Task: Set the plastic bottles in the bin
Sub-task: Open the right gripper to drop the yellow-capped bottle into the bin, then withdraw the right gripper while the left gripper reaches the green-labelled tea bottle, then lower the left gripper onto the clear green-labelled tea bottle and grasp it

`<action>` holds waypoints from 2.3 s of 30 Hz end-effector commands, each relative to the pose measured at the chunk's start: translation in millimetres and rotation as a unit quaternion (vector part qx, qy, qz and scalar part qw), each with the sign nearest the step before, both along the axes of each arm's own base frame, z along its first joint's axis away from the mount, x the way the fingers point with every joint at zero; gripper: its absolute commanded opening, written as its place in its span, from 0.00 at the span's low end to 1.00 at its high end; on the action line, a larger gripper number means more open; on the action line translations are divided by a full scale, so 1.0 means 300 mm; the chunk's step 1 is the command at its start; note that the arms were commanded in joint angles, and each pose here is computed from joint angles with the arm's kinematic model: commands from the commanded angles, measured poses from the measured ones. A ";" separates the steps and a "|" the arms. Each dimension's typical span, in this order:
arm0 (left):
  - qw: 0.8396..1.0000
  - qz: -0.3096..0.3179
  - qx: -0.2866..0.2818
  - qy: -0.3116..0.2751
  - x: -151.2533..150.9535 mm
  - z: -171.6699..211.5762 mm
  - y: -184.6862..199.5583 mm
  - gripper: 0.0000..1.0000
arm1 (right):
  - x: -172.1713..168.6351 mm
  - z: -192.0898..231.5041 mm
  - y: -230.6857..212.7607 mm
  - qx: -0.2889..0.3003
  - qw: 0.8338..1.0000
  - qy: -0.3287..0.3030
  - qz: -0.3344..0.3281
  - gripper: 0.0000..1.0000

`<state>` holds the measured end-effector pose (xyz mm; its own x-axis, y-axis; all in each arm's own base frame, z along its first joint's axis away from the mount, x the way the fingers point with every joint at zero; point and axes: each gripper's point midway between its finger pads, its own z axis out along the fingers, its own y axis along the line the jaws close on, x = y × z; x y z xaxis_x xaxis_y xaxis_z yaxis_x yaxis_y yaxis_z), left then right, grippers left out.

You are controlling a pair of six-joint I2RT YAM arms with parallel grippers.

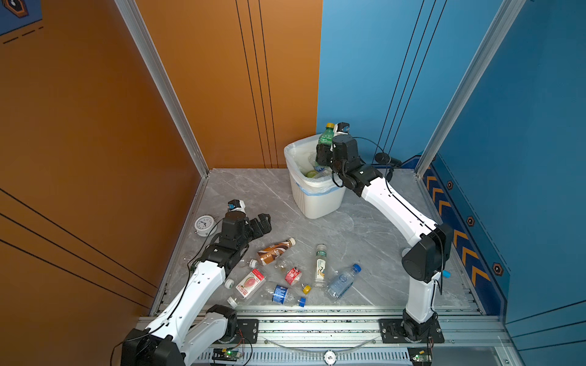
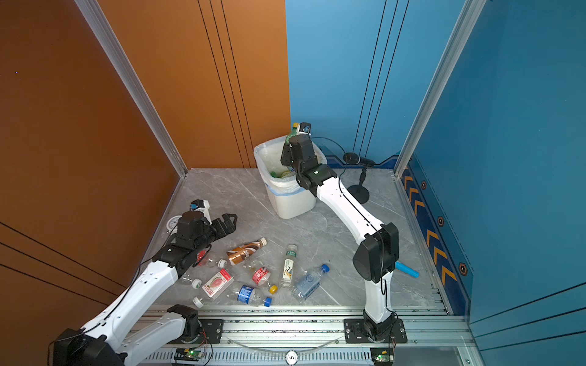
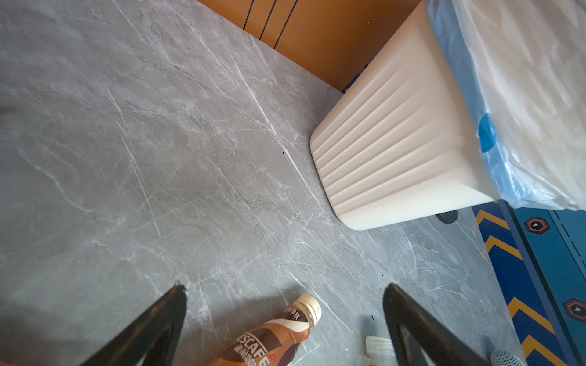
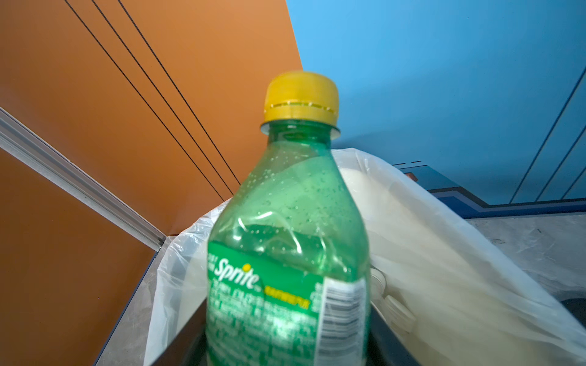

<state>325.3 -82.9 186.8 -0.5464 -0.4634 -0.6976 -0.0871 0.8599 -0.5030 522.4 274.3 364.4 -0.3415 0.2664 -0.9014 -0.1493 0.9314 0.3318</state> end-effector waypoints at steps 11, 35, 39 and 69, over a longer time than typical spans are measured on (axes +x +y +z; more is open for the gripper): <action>1.000 0.008 -0.012 0.008 -0.011 -0.013 0.007 0.98 | -0.129 0.235 -0.115 0.036 0.998 -0.051 0.021 1.00; 0.993 -0.101 -0.007 0.065 -0.089 -0.086 -0.313 1.00 | -0.587 -0.405 -0.608 0.058 0.981 0.105 -0.149 1.00; 0.984 -0.144 0.013 0.101 -0.190 -0.125 -0.434 0.97 | -0.589 -0.421 -0.612 0.057 0.980 0.112 -0.151 1.00; 0.916 -0.306 0.083 0.246 -0.501 -0.261 -0.772 0.85 | -0.632 -0.489 -0.678 0.073 0.976 0.130 -0.161 1.00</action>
